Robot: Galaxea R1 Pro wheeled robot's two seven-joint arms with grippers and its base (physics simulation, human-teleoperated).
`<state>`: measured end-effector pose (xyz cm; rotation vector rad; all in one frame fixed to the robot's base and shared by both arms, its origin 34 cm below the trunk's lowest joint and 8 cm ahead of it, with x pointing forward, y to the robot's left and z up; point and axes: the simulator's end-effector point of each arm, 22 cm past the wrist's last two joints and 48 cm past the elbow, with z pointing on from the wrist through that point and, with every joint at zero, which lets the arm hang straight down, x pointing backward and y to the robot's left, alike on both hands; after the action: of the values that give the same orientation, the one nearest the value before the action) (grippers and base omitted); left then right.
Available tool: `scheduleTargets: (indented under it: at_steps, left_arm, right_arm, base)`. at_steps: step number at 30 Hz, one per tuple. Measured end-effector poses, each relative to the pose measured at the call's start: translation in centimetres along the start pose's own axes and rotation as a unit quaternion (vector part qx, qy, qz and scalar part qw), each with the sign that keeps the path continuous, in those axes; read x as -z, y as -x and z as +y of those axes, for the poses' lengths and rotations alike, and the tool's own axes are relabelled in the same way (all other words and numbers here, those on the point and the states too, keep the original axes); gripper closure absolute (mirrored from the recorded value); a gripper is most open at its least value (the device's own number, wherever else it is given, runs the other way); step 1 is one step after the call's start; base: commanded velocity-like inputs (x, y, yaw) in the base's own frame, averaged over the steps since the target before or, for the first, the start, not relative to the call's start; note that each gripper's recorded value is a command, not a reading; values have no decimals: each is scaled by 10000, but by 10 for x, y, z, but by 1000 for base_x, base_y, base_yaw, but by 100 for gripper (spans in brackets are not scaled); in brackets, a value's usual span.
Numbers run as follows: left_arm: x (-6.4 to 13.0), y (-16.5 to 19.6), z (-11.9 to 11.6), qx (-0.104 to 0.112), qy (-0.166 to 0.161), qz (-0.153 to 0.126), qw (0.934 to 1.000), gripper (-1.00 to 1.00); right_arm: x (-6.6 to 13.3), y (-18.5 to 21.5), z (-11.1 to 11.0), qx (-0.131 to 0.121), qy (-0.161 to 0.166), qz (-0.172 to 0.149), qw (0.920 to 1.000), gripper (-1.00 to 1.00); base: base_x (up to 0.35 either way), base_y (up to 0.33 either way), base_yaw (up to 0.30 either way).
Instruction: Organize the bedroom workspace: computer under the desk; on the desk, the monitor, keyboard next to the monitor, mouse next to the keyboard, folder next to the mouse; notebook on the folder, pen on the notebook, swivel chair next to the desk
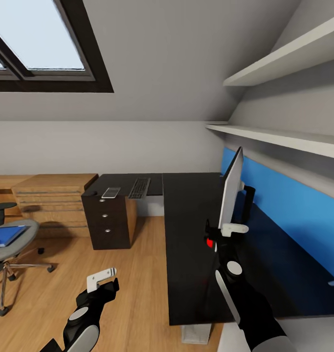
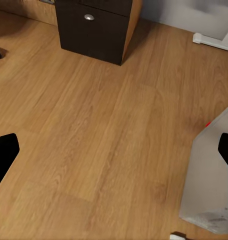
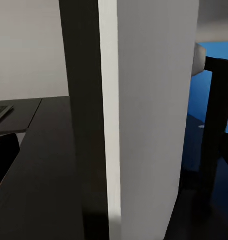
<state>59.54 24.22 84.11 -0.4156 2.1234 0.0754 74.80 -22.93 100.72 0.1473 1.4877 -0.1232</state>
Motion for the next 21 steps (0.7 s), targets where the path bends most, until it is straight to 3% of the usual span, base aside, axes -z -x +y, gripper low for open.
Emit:
scheduleTargets:
  at_steps: [12,21]
  left_arm:
    - [0,0,0,-15,2,-15,10000,-100]
    - [5,-11,-11,-171,-120,62,9998,-100]
  right_arm:
    - [0,0,0,2,5,1,10000,-100]
    - [0,0,1,3,7,0,10000,-100]
  base:
    - [31,0,0]
    - [53,0,0]
